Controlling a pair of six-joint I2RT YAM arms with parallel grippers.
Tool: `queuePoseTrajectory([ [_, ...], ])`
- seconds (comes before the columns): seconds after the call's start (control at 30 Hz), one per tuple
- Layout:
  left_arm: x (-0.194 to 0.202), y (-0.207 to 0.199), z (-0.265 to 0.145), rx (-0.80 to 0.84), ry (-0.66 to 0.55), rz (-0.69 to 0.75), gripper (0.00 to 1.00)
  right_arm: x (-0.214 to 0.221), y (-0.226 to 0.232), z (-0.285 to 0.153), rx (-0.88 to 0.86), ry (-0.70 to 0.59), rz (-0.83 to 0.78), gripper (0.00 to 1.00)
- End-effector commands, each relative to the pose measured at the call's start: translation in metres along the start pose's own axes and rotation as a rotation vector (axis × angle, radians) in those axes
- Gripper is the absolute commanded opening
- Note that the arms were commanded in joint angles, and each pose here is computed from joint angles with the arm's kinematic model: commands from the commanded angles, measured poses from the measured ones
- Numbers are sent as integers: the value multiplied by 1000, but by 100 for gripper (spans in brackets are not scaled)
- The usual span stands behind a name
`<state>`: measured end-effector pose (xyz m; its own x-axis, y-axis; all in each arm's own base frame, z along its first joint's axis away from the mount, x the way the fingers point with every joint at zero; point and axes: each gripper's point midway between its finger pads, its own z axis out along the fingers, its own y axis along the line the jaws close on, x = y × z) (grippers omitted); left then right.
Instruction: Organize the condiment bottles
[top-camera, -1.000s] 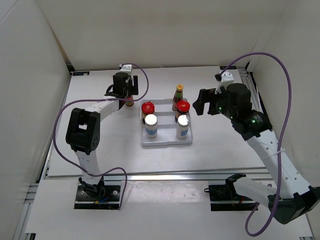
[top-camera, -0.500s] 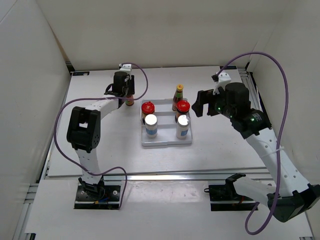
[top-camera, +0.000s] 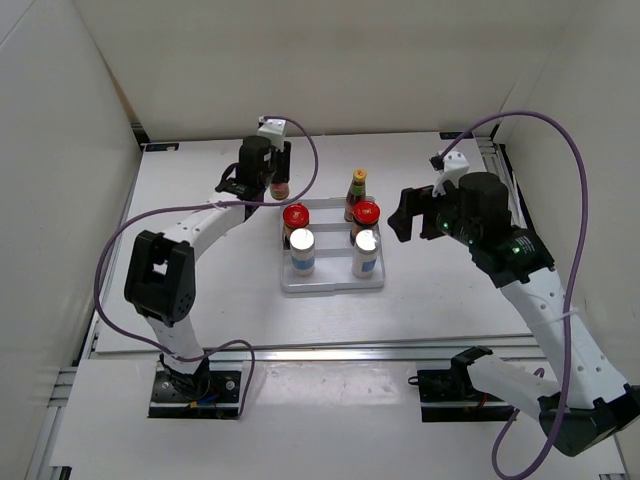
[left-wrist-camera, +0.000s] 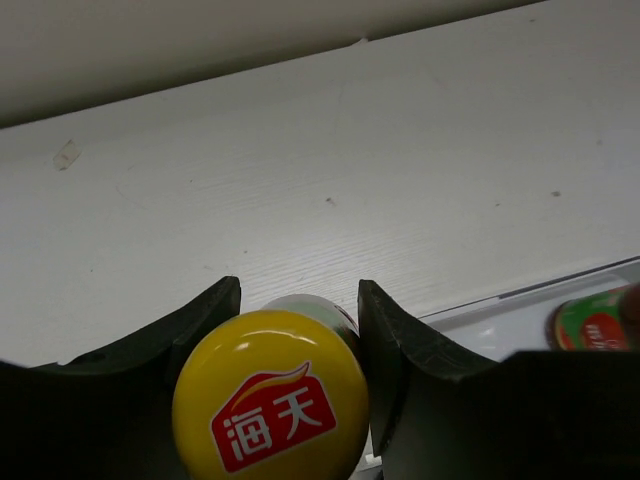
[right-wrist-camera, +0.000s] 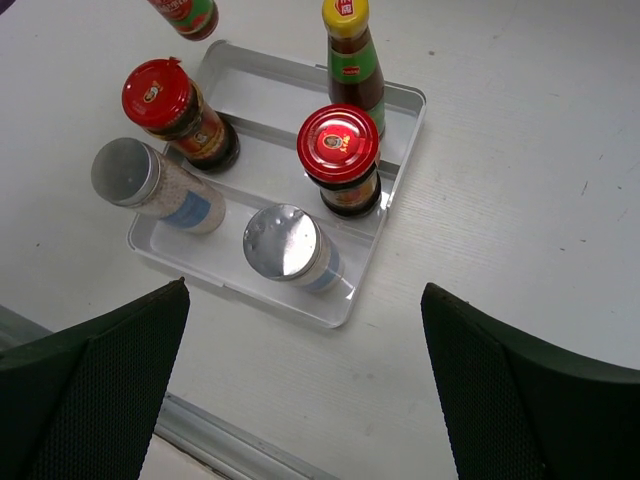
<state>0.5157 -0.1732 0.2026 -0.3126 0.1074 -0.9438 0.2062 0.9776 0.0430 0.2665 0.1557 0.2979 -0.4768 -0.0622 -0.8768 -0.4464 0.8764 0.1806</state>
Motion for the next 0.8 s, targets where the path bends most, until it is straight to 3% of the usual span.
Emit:
queuePoseTrajectory([
  [0.0,-89,-17,-29,62,-231,-31,11,1,2,-6,-12,-5,-1,100],
  [0.23,-68,-49,-25,137,-201,-49,11,7,-1,-9,-2,1,0,100],
  [0.77,-2,-62,-5,181,-69,-76,11,14,-3,-11,10,19,2,100],
])
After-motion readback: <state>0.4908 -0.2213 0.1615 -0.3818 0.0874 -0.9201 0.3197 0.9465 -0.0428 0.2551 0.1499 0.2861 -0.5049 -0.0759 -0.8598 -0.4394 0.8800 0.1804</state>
